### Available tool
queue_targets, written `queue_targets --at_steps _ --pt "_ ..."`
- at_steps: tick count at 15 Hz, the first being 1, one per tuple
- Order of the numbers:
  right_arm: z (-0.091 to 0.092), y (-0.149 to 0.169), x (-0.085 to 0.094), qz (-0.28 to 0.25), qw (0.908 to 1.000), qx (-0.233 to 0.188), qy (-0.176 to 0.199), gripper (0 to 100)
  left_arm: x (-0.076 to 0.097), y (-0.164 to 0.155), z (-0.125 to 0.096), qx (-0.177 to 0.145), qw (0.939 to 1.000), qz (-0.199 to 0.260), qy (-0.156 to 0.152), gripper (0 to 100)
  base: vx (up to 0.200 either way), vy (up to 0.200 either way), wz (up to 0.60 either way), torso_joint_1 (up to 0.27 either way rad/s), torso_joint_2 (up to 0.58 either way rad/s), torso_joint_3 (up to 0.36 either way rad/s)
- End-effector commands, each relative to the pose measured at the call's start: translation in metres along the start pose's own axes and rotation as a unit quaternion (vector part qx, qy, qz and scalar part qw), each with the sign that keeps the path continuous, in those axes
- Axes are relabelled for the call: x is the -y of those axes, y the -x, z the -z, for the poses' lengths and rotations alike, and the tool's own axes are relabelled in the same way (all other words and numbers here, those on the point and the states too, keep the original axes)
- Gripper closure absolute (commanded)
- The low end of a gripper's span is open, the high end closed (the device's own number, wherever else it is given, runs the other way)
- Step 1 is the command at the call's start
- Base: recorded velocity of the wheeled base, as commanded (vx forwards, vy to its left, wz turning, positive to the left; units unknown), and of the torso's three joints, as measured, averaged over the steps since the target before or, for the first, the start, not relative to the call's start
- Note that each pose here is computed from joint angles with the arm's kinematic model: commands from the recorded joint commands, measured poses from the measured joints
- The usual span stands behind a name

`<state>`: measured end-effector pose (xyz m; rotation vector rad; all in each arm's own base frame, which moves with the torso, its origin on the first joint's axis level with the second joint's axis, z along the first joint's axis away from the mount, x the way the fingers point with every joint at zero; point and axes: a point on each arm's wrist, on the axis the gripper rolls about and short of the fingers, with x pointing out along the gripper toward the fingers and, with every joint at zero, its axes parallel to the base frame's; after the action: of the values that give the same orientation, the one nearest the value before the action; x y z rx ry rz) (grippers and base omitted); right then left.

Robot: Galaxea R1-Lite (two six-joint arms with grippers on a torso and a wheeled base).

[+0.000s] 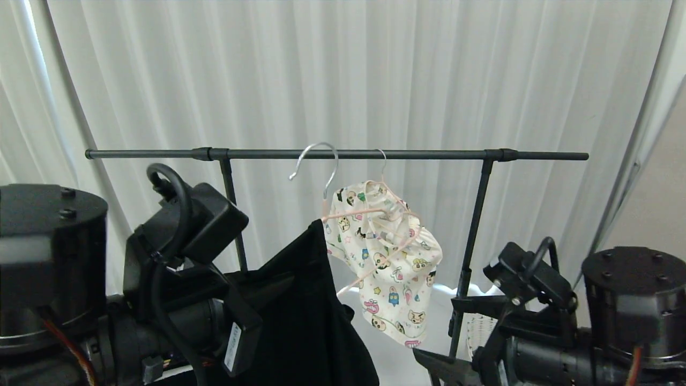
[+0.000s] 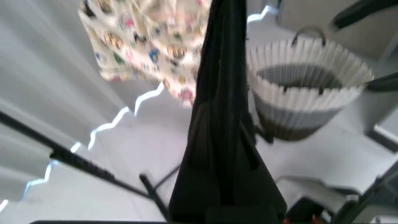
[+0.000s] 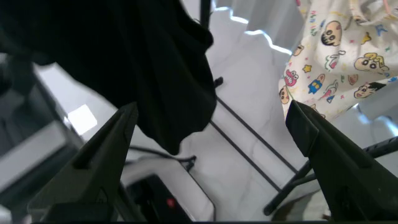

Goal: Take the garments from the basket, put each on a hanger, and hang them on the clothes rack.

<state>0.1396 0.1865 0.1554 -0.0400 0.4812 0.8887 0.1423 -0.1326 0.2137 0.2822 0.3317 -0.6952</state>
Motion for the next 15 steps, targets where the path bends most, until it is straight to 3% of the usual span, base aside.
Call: queue_targets --at_steps 1,5,9,11,15 --pt "0.0 -0.043 0.003 0.056 0.9976 0.001 -0.041 0 -0.002 0.005 -0.009 0.02 0.9998 -0.003 0.001 100 0.0 0.0 0.0 0.0 0.0 0.0" --pt "-0.007 -0.072 0.002 0.068 0.9954 0.045 -0.051 0 0.002 0.008 -0.016 0.034 0.9994 0.006 -0.002 100 0.0 0.0 0.0 0.0 0.0 0.0" --pt "-0.008 -0.076 -0.011 0.05 0.9965 0.051 -0.044 0 0.007 0.009 -0.018 0.039 0.999 0.02 -0.008 100 0.0 0.0 0.0 0.0 0.0 0.0" --pt "-0.009 -0.073 -0.019 0.036 0.9971 0.053 -0.04 0 0.008 0.01 -0.018 0.039 0.999 0.02 -0.009 100 0.0 0.0 0.0 0.0 0.0 0.0" --pt "-0.002 -0.066 -0.054 -0.021 0.9985 0.045 -0.021 0 0.008 0.011 -0.019 0.044 0.9986 0.022 -0.02 100 0.0 0.0 0.0 0.0 0.0 0.0"
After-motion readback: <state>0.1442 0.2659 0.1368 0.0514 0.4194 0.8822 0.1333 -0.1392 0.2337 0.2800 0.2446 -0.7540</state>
